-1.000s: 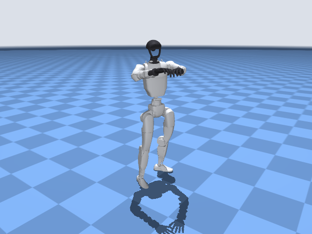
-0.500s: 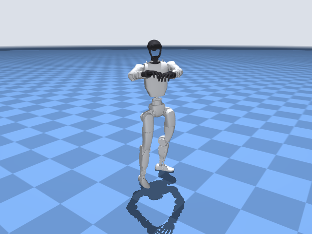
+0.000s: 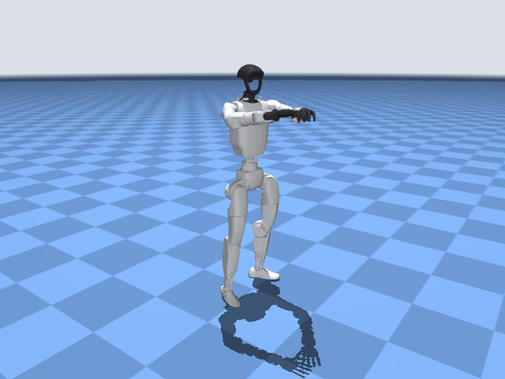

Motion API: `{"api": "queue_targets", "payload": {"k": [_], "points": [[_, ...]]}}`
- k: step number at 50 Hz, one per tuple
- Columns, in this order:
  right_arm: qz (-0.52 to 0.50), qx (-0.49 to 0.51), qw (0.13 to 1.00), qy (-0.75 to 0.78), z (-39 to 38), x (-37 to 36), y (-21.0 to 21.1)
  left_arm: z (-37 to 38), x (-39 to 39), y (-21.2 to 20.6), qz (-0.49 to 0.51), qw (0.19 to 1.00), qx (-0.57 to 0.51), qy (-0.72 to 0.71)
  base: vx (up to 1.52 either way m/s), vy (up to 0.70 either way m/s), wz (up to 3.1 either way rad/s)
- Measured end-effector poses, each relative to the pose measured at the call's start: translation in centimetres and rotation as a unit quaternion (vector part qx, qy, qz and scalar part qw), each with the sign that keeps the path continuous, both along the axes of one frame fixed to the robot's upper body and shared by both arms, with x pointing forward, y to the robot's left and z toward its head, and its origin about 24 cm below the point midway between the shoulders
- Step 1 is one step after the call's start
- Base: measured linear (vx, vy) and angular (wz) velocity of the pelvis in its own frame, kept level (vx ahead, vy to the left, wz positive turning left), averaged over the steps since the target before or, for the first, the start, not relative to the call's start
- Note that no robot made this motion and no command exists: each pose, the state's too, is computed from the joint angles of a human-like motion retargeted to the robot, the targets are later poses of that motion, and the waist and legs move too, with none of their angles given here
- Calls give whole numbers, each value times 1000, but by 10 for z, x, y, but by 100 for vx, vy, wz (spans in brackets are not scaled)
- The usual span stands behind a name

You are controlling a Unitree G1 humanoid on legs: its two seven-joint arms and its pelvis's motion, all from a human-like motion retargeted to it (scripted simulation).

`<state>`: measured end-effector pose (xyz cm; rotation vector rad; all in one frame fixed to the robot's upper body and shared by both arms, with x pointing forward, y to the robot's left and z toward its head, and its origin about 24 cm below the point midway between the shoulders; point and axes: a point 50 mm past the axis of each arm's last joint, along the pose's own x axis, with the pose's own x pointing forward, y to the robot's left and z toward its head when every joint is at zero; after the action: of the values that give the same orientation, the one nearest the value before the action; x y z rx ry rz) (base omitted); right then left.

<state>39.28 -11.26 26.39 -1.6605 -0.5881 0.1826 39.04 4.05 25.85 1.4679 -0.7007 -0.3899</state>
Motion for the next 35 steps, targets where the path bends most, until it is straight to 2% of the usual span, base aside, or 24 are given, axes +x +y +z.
{"api": "queue_targets", "payload": {"k": [27,30,35], "points": [[53,11,998,41,-21,-3,33,-7,13,71,100,994,36,38,-1,3,55],[56,41,995,71,-22,-2,37,-6,15,78,114,991,35,59,1,3,47],[53,164,974,145,-30,4,41,-4,17,87,134,987,30,81,2,3,45]]}}
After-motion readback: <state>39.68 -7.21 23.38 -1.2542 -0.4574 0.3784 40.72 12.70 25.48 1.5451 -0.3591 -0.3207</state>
